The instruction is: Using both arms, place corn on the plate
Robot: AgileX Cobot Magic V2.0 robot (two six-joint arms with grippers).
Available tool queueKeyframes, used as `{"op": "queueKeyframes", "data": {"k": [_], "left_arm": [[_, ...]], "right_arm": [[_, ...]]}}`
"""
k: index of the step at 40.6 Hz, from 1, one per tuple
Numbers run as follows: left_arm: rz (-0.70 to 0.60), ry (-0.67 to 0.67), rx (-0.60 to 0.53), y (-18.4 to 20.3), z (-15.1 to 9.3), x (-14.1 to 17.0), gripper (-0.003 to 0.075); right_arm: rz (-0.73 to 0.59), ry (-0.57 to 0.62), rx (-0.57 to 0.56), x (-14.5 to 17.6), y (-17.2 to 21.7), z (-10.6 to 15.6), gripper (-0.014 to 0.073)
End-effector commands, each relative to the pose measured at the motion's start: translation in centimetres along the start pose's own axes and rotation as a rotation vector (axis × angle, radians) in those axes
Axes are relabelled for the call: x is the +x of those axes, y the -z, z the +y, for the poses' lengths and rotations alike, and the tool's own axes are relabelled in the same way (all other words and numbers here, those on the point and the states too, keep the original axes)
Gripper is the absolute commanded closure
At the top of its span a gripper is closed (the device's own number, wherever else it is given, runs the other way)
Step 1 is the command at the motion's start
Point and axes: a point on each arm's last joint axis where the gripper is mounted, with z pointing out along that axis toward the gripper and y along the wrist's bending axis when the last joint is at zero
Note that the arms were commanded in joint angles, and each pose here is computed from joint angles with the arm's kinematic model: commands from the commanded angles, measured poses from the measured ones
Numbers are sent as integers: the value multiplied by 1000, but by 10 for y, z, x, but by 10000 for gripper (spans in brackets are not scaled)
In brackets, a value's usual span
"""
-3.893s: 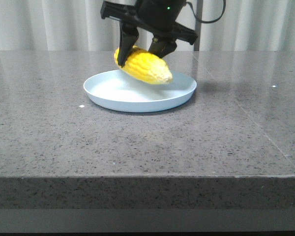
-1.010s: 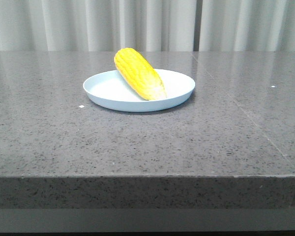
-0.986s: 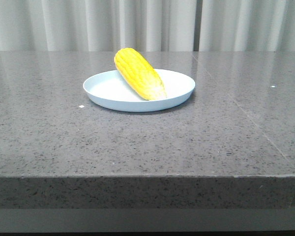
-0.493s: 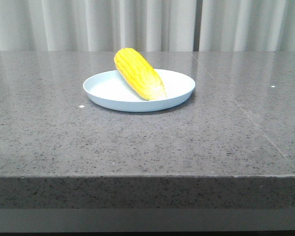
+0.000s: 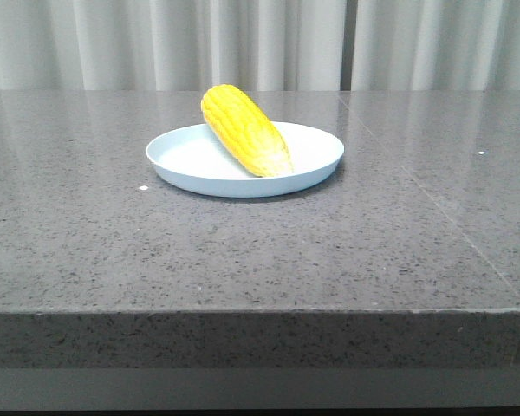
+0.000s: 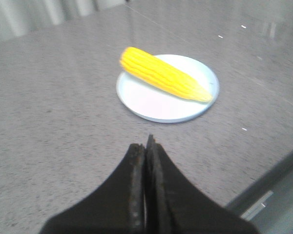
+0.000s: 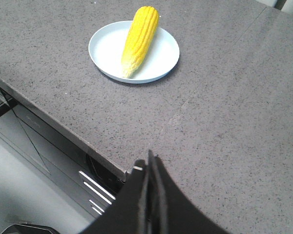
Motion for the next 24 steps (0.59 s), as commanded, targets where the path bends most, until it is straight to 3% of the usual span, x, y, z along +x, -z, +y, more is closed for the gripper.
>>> {"op": "queueKeyframes", "data": {"k": [1,24], "left_arm": [[-149,22,-70,5,5,0,741],[-429,128,-411,-18,10,129,741]], "right_arm": [[-73,4,10,-11,2,-1,662],[-73,4,9,-11,2,-1,662]]}}
